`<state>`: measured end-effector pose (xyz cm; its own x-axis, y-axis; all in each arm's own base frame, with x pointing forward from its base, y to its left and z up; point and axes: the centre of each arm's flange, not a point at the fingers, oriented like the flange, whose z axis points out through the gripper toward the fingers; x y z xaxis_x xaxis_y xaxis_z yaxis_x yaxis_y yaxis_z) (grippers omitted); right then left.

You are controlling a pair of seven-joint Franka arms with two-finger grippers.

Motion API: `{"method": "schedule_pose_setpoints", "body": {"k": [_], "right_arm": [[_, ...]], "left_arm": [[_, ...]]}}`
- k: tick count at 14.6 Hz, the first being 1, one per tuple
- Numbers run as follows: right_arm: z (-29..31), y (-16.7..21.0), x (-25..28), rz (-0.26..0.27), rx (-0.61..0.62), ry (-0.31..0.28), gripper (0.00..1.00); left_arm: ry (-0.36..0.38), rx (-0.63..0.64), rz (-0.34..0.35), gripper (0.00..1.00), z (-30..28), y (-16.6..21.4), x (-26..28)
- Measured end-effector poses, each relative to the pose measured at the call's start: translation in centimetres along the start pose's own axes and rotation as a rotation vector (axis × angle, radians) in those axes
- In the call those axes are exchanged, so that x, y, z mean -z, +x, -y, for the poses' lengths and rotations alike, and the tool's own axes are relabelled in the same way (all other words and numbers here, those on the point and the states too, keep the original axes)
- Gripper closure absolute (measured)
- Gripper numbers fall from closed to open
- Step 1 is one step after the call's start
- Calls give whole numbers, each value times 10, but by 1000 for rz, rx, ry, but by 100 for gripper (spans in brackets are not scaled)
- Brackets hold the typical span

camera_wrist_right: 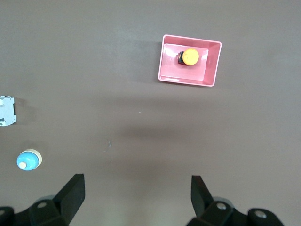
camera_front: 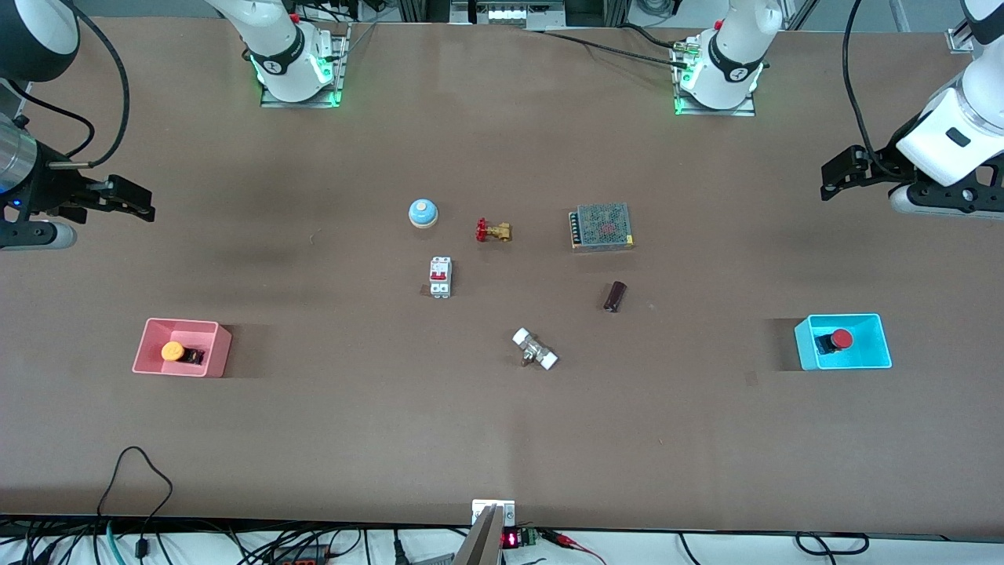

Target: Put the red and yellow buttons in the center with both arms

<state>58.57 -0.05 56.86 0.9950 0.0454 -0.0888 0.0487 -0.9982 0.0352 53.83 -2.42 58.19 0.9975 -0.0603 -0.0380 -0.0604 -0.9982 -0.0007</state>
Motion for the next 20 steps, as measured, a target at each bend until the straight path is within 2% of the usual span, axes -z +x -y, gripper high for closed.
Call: {"method": "schedule_pose_setpoints", "body": {"k": [2, 5, 10, 11, 16, 20], "right_arm": [[-5, 1, -2, 0, -12, 23, 0], [-12, 4, -8, 8, -24, 23, 0], [-38, 21, -50, 72, -60, 3, 0], [-46, 30, -65, 70, -72, 3, 0], [-88, 76, -148, 22, -97, -4, 0], [-102, 102, -199, -37, -92, -15, 0]], "left_arm": [[0, 0, 0, 0, 0, 0, 0], [0, 0, 1, 0, 0, 0, 0], [0, 0, 1, 0, 0, 0, 0], [0, 0, 1, 0, 0, 0, 0], [-1, 4, 7, 0, 2, 1, -3], [-5, 19, 49, 0, 11, 12, -25]]}}
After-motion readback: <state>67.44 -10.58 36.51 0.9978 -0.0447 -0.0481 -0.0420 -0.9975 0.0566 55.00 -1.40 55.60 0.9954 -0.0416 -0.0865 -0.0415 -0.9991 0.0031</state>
